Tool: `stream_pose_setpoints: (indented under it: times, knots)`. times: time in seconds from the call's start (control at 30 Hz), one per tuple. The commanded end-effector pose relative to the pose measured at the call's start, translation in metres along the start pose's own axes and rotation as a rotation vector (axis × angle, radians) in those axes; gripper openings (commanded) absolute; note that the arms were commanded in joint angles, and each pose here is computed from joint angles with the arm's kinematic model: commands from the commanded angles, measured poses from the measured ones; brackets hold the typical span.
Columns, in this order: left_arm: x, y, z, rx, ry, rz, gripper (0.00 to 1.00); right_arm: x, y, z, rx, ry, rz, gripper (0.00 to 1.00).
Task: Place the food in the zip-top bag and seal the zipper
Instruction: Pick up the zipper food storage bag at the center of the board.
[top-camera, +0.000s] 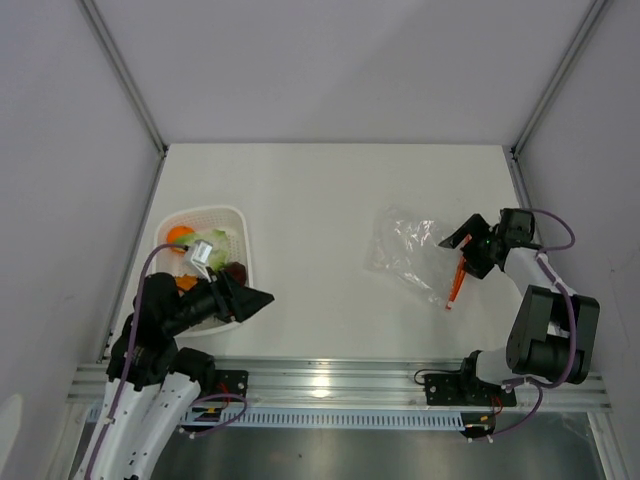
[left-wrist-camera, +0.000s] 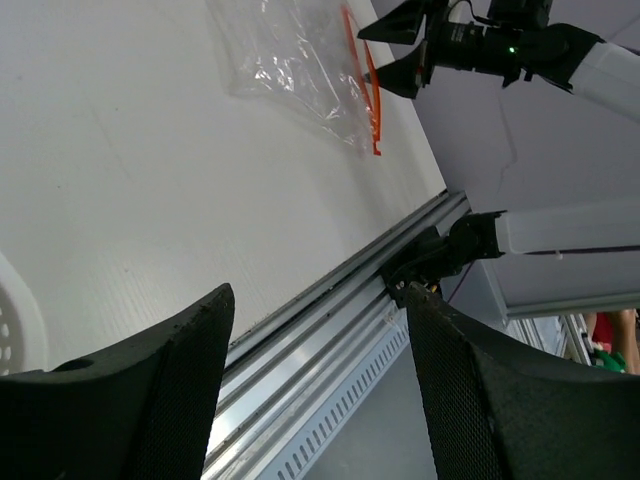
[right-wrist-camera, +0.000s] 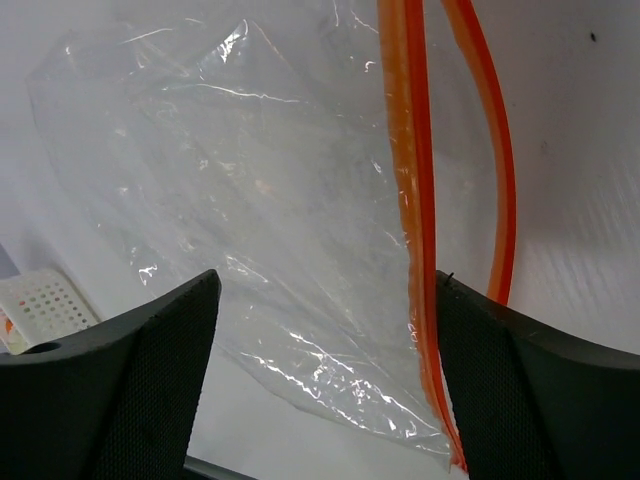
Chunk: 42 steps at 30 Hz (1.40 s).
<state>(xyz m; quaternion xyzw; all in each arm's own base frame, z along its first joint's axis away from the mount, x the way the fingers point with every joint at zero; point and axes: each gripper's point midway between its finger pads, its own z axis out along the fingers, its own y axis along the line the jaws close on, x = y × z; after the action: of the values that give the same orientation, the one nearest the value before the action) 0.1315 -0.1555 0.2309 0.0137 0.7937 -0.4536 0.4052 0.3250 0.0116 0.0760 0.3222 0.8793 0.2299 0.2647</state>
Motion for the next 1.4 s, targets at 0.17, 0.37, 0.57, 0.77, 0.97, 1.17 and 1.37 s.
stream_pose_setpoints:
  times: [0.17, 0.37, 0.57, 0.77, 0.97, 1.17, 1.37]
  knots:
    - [0.000, -0.035, 0.011, 0.123, 0.067, 0.045, 0.66, -0.013, 0.021, 0.016, -0.149, -0.019, -0.069, 0.68]
    - [0.010, -0.056, 0.024, 0.136, 0.138, 0.088, 0.63, -0.007, 0.050, 0.015, -0.291, 0.010, -0.104, 0.32]
    - [0.013, -0.078, 0.040, 0.138, 0.168, 0.148, 0.63, 0.015, 0.086, -0.007, -0.388, 0.045, -0.173, 0.00]
    - [0.002, -0.092, 0.062, 0.100, 0.100, 0.165, 0.55, 0.049, 0.144, -0.050, -0.438, 0.019, -0.241, 0.00]
    - [-0.005, -0.101, 0.082, 0.003, 0.061, 0.180, 0.51, 0.090, 0.197, -0.088, -0.464, -0.031, -0.196, 0.00]
    - [-0.009, -0.111, 0.093, -0.052, 0.034, 0.157, 0.57, 0.128, 0.222, -0.104, -0.407, -0.085, -0.180, 0.00]
    - [-0.005, -0.117, 0.100, -0.079, 0.043, 0.173, 0.64, 0.155, 0.226, -0.105, -0.362, -0.114, -0.123, 0.00]
